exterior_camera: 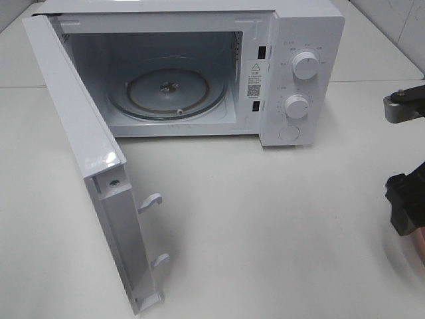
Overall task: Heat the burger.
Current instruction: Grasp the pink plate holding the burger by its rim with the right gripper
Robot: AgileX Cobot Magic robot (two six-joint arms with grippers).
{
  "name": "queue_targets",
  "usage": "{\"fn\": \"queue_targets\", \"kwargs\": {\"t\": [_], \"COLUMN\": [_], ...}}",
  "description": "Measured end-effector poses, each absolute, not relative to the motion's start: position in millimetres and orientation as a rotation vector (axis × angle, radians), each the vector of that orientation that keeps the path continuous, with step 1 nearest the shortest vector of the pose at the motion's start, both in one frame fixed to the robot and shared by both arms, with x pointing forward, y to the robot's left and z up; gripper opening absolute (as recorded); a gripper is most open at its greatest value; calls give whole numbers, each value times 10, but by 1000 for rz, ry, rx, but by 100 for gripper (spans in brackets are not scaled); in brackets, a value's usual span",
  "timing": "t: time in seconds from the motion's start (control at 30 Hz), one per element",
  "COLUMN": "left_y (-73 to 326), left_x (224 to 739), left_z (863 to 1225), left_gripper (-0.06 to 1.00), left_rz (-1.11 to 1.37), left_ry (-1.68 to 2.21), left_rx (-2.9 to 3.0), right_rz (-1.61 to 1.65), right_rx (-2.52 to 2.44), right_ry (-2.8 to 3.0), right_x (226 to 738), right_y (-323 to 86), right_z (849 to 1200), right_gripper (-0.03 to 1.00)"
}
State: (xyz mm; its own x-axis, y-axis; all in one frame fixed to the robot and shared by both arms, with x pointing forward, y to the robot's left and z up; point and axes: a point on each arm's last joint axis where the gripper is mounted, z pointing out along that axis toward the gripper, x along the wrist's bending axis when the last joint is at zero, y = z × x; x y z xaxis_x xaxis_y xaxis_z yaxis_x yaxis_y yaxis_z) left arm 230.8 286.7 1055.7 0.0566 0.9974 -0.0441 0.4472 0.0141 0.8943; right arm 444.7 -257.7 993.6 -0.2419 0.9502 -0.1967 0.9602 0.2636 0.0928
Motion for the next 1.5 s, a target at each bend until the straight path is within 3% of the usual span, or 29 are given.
{"fn": "queue_targets", "kwargs": {"t": [0.13, 0.47, 0.73, 1.5], "left_y": [2867, 2867, 2867, 2867], "left_x": [2308, 2308, 2308, 2308], "left_z": [10557, 10557, 10557, 10557], "left_gripper": [98, 98, 98, 98], "left_rz": [882, 882, 882, 882], "left_ry": [1501, 1501, 1501, 1501], "left_rx": [1546, 1546, 1546, 1546], "right_rz": [-63, -69, -38, -64], "right_rx": [1766, 1868, 1976, 2008], "right_ry": [2329, 2261, 2178, 2237], "right_x": [4453, 4461, 4398, 4524], "right_y": [-2576, -2740, -2939, -2897], "right_z": [9936, 9902, 9706, 9110], "right_gripper": [99, 99, 97, 92]}}
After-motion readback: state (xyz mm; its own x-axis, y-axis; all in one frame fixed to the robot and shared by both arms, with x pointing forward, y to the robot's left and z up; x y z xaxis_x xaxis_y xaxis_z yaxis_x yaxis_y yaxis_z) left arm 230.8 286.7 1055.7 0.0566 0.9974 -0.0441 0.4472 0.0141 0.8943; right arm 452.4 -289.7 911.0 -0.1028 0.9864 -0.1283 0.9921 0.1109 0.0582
